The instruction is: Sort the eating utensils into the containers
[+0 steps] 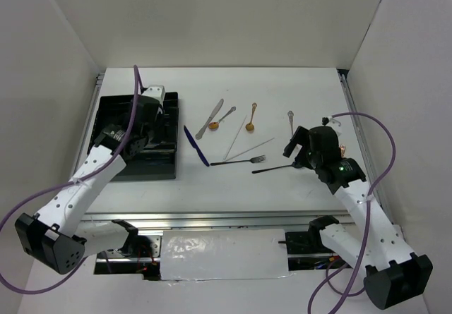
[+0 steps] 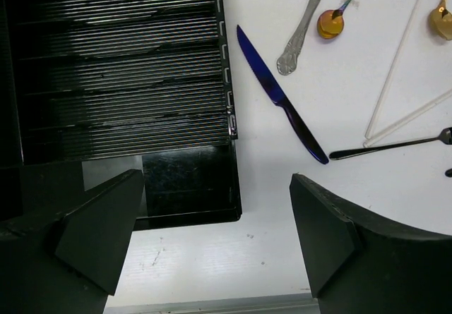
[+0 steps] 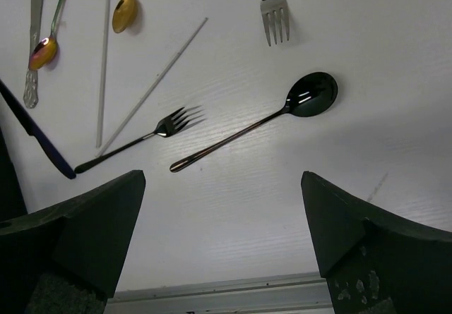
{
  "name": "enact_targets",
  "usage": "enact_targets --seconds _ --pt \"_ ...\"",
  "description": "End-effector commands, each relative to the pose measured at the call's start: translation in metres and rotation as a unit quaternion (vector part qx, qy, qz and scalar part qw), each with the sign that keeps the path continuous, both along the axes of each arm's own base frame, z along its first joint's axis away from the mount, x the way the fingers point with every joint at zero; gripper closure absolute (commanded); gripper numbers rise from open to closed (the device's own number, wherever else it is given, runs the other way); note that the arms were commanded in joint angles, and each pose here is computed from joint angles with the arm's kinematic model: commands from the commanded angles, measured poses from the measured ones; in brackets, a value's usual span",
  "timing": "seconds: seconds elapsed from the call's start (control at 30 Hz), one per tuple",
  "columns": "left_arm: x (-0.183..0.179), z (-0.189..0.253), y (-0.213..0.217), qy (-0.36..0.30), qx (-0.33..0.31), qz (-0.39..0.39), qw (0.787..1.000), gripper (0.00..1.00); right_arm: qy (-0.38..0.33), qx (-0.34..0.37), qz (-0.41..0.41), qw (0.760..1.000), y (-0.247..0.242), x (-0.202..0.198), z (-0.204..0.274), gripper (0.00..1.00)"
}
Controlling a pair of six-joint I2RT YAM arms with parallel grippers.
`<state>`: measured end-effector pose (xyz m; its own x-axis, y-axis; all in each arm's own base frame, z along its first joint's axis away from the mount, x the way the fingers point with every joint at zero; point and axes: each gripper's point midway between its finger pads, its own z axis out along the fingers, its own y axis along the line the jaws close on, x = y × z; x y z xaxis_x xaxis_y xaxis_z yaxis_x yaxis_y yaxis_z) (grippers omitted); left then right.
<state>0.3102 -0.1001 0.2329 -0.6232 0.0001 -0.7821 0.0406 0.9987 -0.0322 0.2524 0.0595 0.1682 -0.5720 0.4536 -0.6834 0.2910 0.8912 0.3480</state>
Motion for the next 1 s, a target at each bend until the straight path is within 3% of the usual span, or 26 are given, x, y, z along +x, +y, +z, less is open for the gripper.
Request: enact_targets --seconds 0.0,0.23,0.4,0.6,0.7,0.73,0.8,0.97 --pt "-0.001 0.009 0.007 -0.021 -0.009 0.025 0.999 0.01 -0.003 -0.001 -0.013 1.0 -0.004 -0.004 0.0 0.0" --pt "-0.002 0.008 0.011 -0.017 -0.027 0.04 0.999 0.01 -0.004 0.0 -0.006 1.0 -0.002 -0.008 -0.001 0.0" --pt "0.001 -0.007 0.023 0.039 -0.026 0.061 0.997 0.01 -0.032 0.012 0.01 0.999 0.002 -0.01 0.004 0.0" --pt "0.012 -0.031 -0.023 0.081 -0.043 0.097 0.991 0.11 -0.019 0.019 0.022 0.999 0.007 -0.013 -0.004 0.0" --pt "0.015 -0.052 -0.047 0.11 -0.015 0.129 0.985 0.19 -0.025 0.025 0.033 0.999 0.01 -0.015 -0.004 0.0" --pt "0.018 -0.069 -0.056 0.125 -0.016 0.154 0.98 0.26 -0.027 0.026 0.035 0.999 0.011 -0.016 -0.005 0.0" --pt "0.02 -0.076 -0.076 0.133 -0.027 0.164 0.977 0.31 -0.027 0.024 0.037 0.999 0.01 -0.017 -0.006 0.0" --pt "0.026 -0.117 -0.105 0.16 -0.054 0.21 0.963 0.28 -0.017 0.025 0.041 0.999 0.012 -0.02 -0.01 0.0"
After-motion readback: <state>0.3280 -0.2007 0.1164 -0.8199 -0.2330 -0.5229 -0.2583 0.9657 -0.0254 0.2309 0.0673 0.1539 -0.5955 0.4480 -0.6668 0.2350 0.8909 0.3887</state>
